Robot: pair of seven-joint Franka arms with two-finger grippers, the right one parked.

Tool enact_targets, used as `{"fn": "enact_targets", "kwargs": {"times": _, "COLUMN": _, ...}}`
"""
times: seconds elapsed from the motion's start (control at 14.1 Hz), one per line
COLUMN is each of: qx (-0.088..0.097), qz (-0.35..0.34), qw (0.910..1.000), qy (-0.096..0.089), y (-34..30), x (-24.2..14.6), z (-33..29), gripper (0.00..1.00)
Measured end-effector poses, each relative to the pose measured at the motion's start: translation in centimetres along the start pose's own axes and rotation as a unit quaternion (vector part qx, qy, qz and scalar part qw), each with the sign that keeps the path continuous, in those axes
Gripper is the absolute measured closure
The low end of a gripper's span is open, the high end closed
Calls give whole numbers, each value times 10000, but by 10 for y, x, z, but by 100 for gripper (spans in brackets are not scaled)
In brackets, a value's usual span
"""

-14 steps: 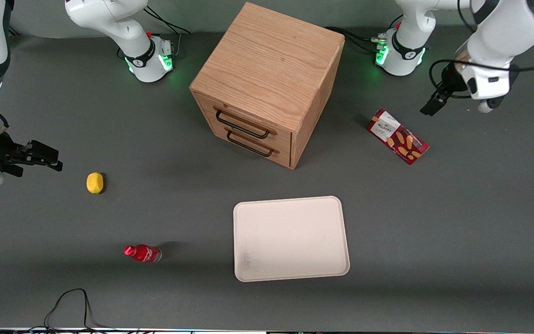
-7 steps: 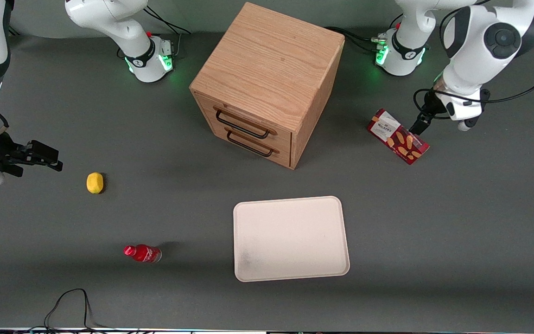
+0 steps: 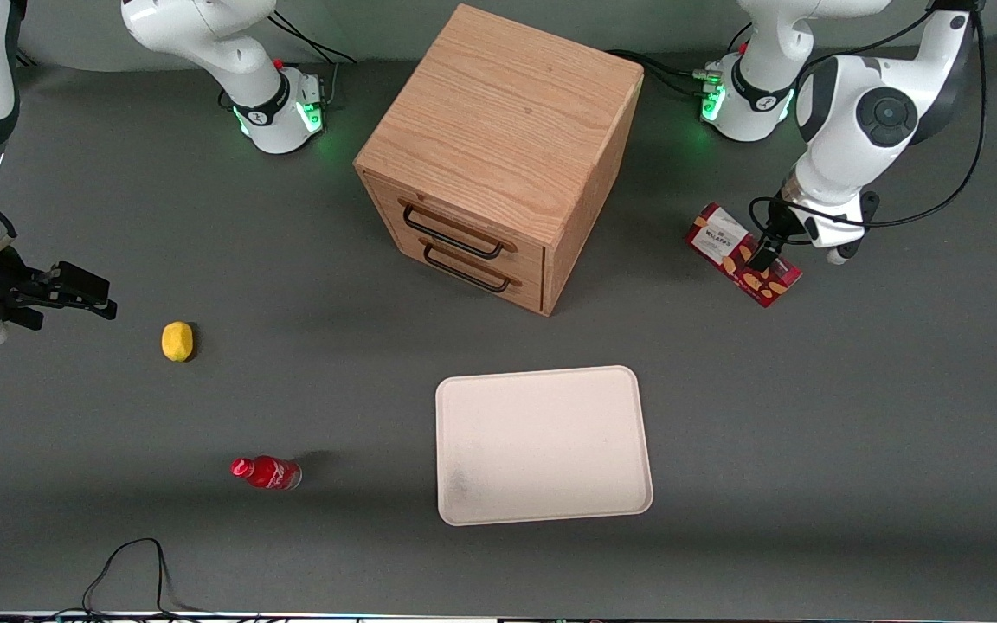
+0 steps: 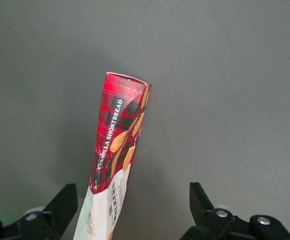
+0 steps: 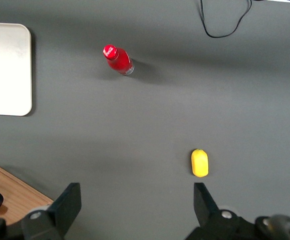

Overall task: Place red cookie box on tray
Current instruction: 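Lower the left gripper over the box and close on its end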

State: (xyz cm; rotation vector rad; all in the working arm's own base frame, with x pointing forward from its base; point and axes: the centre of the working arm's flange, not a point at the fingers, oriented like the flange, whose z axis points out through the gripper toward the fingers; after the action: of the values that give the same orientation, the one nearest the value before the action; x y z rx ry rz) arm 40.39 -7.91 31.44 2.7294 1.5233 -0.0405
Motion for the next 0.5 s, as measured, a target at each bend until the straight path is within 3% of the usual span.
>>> {"fn": "enact_targets", "kwargs": {"times": 0.5, "qx": -87, "qz": -11, "qw": 9999, "qy": 54, "y": -10, "x": -2, "z": 41, "gripper": 0}}
